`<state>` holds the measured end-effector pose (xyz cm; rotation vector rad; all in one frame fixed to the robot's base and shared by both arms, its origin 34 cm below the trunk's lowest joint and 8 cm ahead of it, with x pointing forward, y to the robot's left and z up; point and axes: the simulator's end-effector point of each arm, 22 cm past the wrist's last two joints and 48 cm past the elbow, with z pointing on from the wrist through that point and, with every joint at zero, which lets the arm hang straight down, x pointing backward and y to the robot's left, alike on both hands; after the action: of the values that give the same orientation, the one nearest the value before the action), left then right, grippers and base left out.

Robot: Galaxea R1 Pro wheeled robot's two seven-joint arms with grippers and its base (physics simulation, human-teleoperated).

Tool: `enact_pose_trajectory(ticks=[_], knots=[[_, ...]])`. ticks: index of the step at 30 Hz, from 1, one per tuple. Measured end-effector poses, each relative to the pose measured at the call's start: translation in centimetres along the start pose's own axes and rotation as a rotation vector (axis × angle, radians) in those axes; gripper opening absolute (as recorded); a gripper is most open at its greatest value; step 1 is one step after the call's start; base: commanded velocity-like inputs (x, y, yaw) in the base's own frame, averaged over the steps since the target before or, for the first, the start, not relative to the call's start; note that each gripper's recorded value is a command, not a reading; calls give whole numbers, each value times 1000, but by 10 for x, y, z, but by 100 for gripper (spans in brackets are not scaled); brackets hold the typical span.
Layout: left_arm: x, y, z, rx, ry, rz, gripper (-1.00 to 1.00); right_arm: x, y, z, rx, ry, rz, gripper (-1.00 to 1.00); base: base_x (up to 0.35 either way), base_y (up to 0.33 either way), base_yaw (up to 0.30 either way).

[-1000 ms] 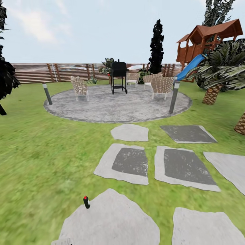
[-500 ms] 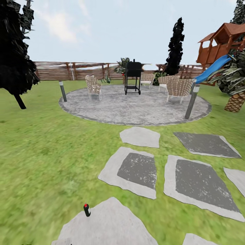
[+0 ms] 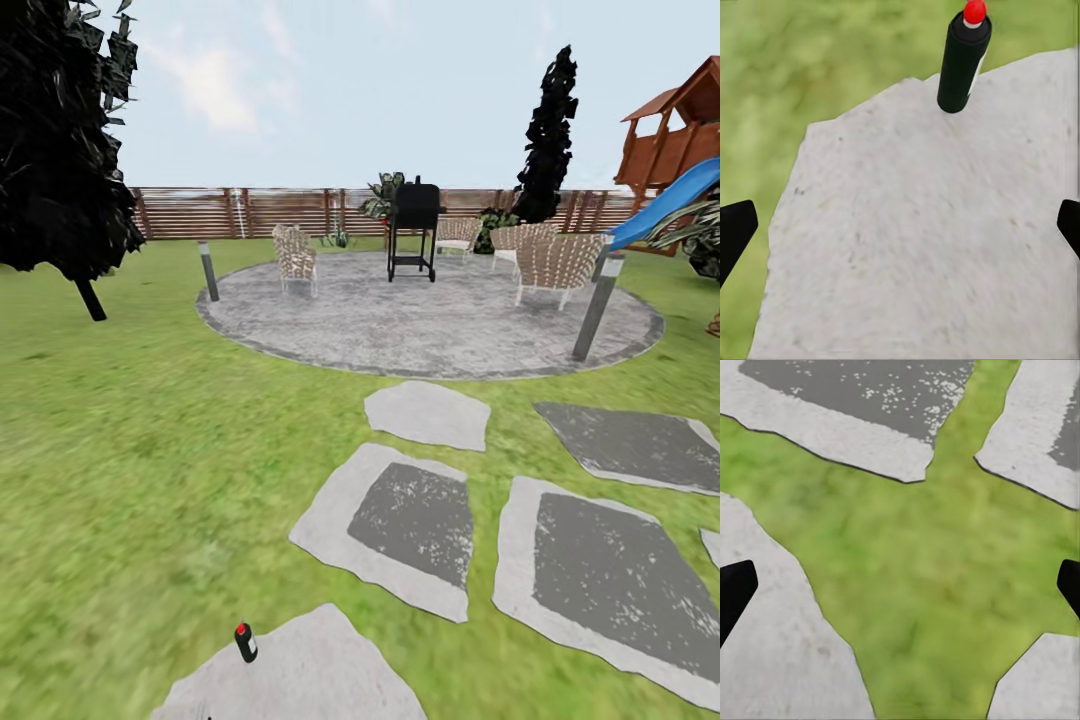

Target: In the garden, pick up the pesticide atomizer on the floor and spray pesticide onto both trees until each tree trunk is fully covered.

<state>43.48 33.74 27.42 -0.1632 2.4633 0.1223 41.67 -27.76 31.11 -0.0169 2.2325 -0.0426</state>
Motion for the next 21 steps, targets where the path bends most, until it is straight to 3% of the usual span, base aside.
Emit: enact_pose_trajectory(ticks=[10,14,15,17,21], knots=[[-13,-2,5,4,-8,-1,100,-11,-1,3,3,-23,-1,100,11,-8,1],[-80,-11,21,19,-78,-2,100,-88,-1,25,3,-169,-3,100,0,0,0],[-111,-16,28,27,-90,-5,100,-127,-1,32,3,-239,-4,100,0,0,0],[-136,-21,33,34,-93,-7,100,-162,-2,38,5,-294,-5,100,0,0,0],[-171,-26,38,43,-106,-8,100,-212,-3,57,9,-308,-4,100,0,0,0]])
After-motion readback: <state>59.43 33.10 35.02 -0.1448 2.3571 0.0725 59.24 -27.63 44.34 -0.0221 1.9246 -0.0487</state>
